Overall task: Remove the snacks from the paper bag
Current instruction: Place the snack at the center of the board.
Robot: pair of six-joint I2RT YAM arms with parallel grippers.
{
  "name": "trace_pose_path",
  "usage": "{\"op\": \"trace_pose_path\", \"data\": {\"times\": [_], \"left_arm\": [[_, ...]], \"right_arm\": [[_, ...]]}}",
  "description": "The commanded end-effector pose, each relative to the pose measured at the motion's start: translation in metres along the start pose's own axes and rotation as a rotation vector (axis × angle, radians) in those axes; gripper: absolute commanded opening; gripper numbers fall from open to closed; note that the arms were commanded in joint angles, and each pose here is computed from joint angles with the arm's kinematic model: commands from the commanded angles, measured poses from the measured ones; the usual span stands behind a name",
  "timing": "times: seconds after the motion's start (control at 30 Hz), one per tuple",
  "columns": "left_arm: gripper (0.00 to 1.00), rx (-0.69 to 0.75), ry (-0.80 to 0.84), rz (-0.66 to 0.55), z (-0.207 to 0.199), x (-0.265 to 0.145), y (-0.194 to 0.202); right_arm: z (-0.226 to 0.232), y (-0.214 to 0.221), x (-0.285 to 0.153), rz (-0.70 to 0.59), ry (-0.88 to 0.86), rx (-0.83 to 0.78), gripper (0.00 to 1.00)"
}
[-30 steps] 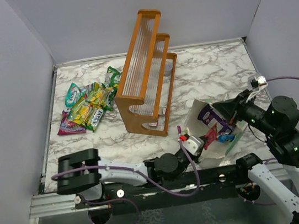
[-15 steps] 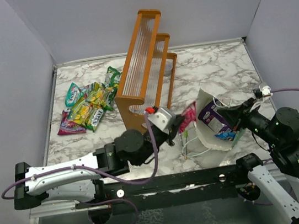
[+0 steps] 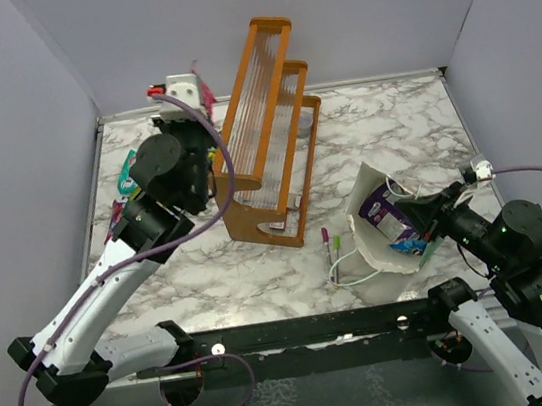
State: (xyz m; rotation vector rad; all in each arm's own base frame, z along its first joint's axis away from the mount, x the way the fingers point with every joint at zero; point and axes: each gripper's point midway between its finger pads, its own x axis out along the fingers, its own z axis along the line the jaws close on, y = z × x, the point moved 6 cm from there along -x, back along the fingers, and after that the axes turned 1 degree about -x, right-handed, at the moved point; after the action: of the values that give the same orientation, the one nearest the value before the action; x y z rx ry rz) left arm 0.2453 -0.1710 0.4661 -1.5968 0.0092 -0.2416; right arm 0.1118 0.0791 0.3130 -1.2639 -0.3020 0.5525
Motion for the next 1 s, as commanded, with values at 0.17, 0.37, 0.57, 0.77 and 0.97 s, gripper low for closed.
{"op": "trace_pose_path", "data": {"times": [0.17, 0.37, 0.57, 0.77, 0.97], "left_arm": [[0.0, -0.012, -0.334, 0.175, 0.122, 0.056, 0.083], [0.0, -0.113, -0.386, 0.383, 0.173, 0.073, 0.161], [0.0, -0.147, -0.422, 0.521, 0.2, 0.088, 0.211], [0.0, -0.167, -0.385, 0.612, 0.203, 0.1, 0.246], [0.0, -0.267, -0.385, 0.712, 0.213, 0.107, 0.28]], "right_arm": [[0.002, 0.007, 0.001, 0.019, -0.037, -0.014, 0.02], [0.001, 0.008, 0.002, 0.024, -0.034, -0.012, 0.02], [0.0, 0.01, 0.004, 0.038, -0.035, -0.01, 0.02], [0.001, 0.01, 0.005, 0.044, -0.043, -0.011, 0.02], [0.002, 0.01, 0.005, 0.046, -0.049, -0.013, 0.02]]}}
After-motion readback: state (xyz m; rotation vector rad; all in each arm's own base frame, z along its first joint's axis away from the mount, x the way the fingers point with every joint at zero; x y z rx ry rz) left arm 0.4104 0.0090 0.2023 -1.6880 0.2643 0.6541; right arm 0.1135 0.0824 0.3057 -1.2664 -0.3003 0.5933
